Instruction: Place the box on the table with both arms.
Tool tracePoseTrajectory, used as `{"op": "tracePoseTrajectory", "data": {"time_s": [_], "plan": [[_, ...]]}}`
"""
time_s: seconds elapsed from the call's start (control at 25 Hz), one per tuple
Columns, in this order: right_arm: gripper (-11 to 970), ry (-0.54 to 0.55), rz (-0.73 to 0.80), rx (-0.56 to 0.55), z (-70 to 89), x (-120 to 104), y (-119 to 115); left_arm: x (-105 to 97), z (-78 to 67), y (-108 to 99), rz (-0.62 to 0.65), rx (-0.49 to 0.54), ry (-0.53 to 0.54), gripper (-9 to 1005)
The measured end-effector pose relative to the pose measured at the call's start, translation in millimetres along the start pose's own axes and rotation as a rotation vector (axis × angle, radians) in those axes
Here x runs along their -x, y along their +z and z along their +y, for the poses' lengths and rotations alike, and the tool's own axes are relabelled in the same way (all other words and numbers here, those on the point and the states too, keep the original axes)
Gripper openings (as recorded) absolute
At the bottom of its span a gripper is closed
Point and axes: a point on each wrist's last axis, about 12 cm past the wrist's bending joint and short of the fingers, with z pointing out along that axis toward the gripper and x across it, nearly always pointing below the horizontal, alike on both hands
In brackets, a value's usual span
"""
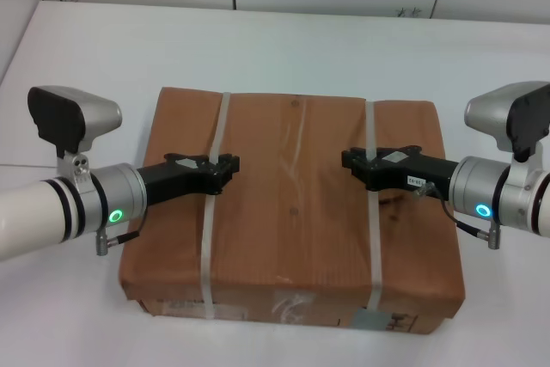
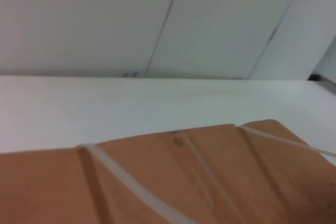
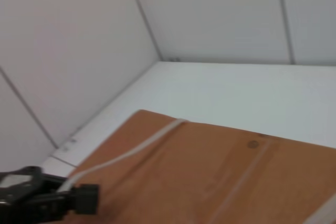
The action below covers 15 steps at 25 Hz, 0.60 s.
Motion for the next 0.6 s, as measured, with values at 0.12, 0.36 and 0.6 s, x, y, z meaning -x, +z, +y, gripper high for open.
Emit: {"op": "tracePoseTrajectory", "data": {"time_s": [0.12,0.36,0.6], "plan": [[94,0.013,0.011,-0.046,-5.2,-2,0,-1,1.3,1,0.006,0.022,-0.009,89],[301,0.041,0.002,-0.078,-9.7,-5,-3,-3,2.8,0,0.009,0.036,-0.028,194],[570,0.064,-0.01,-0.104,-15.7,-12,-10,-6,4.1,-2,0.016,0.037,-0.022,472]]}}
